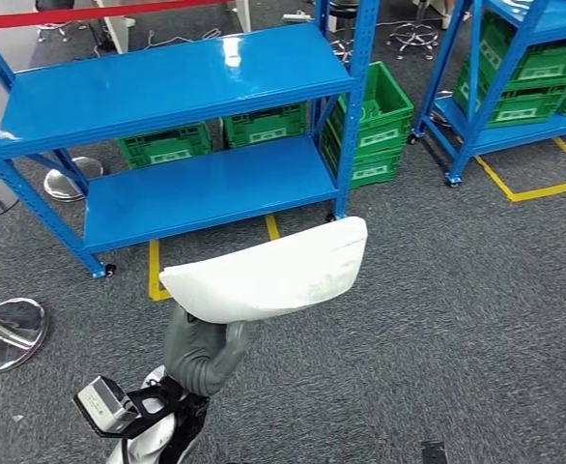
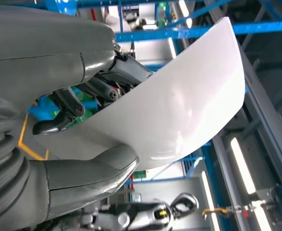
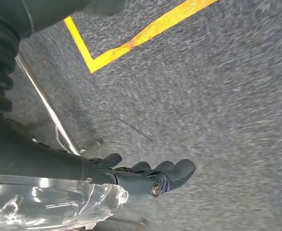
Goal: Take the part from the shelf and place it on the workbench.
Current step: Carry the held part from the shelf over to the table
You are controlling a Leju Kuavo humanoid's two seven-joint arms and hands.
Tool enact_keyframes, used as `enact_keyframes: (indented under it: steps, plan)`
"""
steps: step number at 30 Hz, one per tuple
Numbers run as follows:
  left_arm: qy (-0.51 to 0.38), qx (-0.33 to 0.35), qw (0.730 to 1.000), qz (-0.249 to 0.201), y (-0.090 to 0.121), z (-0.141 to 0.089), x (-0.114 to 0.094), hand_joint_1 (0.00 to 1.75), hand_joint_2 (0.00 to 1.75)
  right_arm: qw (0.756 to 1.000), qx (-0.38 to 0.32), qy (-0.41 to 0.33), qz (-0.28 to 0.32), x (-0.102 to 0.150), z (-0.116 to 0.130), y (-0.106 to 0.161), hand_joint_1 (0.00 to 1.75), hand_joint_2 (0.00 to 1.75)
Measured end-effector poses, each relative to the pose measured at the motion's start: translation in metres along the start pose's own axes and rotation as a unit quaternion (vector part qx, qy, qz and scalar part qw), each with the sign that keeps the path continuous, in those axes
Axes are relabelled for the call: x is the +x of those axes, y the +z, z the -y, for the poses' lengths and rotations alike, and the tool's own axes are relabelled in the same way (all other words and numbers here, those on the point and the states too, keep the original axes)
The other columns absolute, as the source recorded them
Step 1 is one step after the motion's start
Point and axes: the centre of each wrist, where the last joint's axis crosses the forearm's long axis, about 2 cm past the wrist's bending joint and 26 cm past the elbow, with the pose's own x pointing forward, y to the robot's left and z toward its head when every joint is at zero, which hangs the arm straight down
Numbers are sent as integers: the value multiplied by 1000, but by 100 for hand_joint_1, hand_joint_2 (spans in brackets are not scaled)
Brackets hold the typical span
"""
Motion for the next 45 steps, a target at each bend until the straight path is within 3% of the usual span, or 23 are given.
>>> enact_keyframes:
  steps: [45]
  plan:
    - [12,-4,1000,8,-12,6,-5,175,175,999,18,-11,-48,-2,1,-1,0,175]
